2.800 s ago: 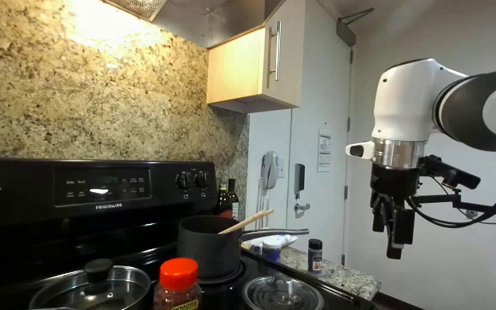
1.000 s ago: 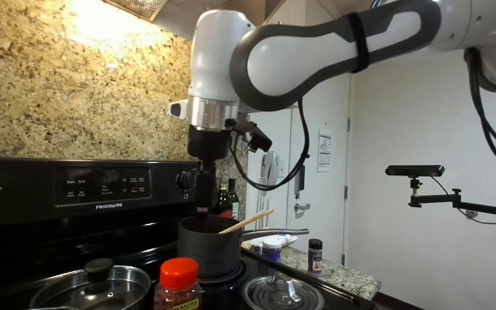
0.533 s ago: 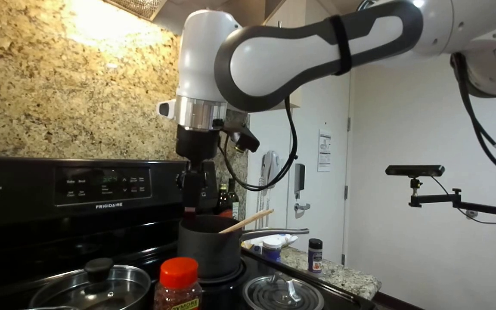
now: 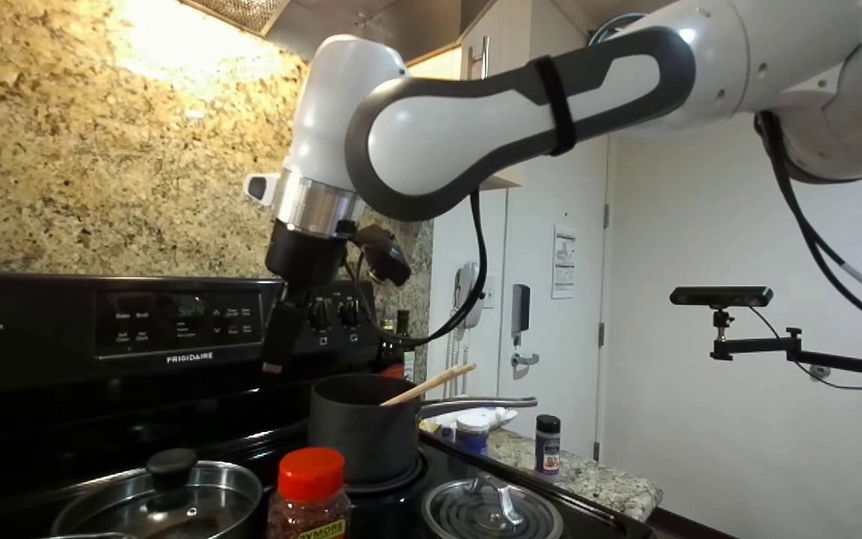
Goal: Pick the big lid and put it on the big pot
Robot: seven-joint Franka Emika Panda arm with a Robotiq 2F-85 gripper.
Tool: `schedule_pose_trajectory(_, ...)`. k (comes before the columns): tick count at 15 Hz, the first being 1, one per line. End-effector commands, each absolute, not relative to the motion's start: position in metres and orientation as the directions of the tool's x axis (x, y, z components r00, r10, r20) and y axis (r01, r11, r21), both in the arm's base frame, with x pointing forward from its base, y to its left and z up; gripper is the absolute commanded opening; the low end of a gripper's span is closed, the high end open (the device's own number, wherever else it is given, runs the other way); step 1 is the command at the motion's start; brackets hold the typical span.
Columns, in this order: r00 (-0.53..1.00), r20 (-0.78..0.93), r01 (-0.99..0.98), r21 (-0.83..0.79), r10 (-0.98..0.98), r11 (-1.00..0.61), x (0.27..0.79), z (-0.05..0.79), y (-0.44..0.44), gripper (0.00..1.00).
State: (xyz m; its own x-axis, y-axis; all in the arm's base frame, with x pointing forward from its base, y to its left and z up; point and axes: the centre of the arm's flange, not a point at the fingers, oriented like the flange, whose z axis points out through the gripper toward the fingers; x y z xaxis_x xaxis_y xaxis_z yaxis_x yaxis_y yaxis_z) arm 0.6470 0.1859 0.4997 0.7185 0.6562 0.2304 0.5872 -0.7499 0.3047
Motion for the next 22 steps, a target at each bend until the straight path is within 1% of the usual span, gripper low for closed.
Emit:
schedule_pose_trajectory(1, 0.678, 0.218, 0.651, 0.266, 0.702, -0.711, 0.694, 0.492, 0.191, 1.0)
schedule_pose_trajectory(5, 0.622, 0.238, 0.694, 0.273, 0.746, -0.666, 0.734, 0.479, 0.202, 1.0)
schedule_pose_trajectory(10, 0.617, 0.2, 0.729, 0.218, 0.761, -0.649, 0.768, 0.456, 0.209, 1.0)
schedule_pose_trajectory(15, 0.622, 0.155, 0.75, 0.163, 0.768, -0.641, 0.779, 0.424, 0.209, 1.0)
schedule_pose_trajectory(22, 0.547, 0.15, 0.805, 0.175, 0.823, -0.567, 0.794, 0.395, 0.221, 1.0)
